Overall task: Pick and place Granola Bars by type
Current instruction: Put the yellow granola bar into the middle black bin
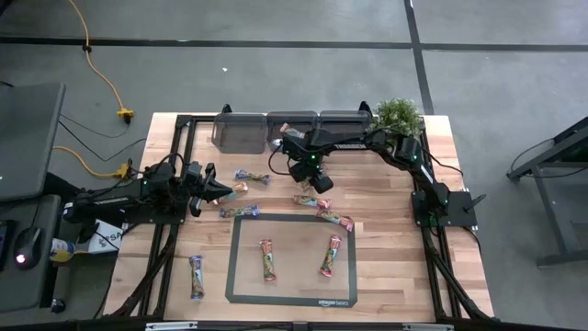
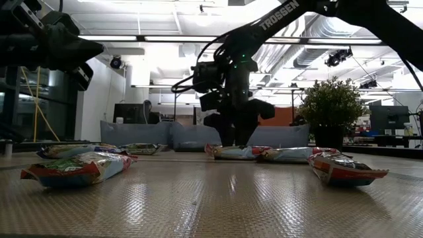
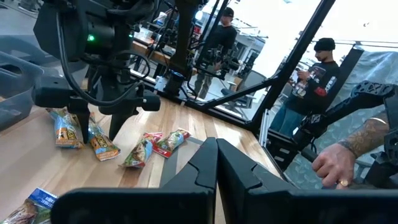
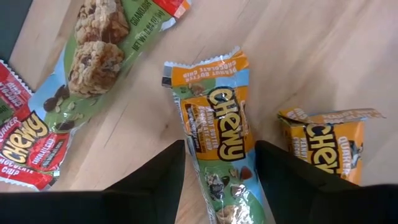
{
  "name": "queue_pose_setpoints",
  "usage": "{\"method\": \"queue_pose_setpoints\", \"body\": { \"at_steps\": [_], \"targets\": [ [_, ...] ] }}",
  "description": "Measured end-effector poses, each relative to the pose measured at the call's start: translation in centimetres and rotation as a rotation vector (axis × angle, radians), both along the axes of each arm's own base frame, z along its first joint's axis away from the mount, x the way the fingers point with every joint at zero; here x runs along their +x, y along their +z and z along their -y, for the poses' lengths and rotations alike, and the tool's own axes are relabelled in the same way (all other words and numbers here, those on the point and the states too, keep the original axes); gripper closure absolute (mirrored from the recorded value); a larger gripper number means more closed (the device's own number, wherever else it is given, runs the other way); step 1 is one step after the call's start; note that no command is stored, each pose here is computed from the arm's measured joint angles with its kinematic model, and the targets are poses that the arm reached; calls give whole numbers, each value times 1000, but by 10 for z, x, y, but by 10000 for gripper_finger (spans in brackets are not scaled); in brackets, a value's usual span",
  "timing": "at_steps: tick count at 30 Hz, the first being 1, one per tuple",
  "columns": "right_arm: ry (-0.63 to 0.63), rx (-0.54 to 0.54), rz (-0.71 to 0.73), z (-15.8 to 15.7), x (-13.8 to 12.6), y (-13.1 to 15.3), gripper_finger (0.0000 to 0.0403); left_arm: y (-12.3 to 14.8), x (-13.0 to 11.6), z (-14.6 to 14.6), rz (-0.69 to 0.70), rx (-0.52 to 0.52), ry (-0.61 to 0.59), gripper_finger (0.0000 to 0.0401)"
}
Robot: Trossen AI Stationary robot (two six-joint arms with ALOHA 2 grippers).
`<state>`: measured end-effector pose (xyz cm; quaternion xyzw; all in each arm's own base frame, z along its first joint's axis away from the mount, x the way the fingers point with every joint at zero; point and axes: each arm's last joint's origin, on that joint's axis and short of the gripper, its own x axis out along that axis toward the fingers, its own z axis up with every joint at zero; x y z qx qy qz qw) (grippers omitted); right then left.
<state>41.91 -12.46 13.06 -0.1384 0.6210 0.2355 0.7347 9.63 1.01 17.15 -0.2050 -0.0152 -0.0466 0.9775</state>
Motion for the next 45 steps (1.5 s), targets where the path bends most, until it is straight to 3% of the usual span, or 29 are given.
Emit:
{"method": "queue_pose_setpoints", "body": {
  "at_steps": [19,45],
  "targets": [
    [6,9,-10,-2,0,-4,307,0,0,0,0,0,0,400],
    [-39,18,-19,-16,2,4,314,0,0,0,0,0,0,400]
  ]
}}
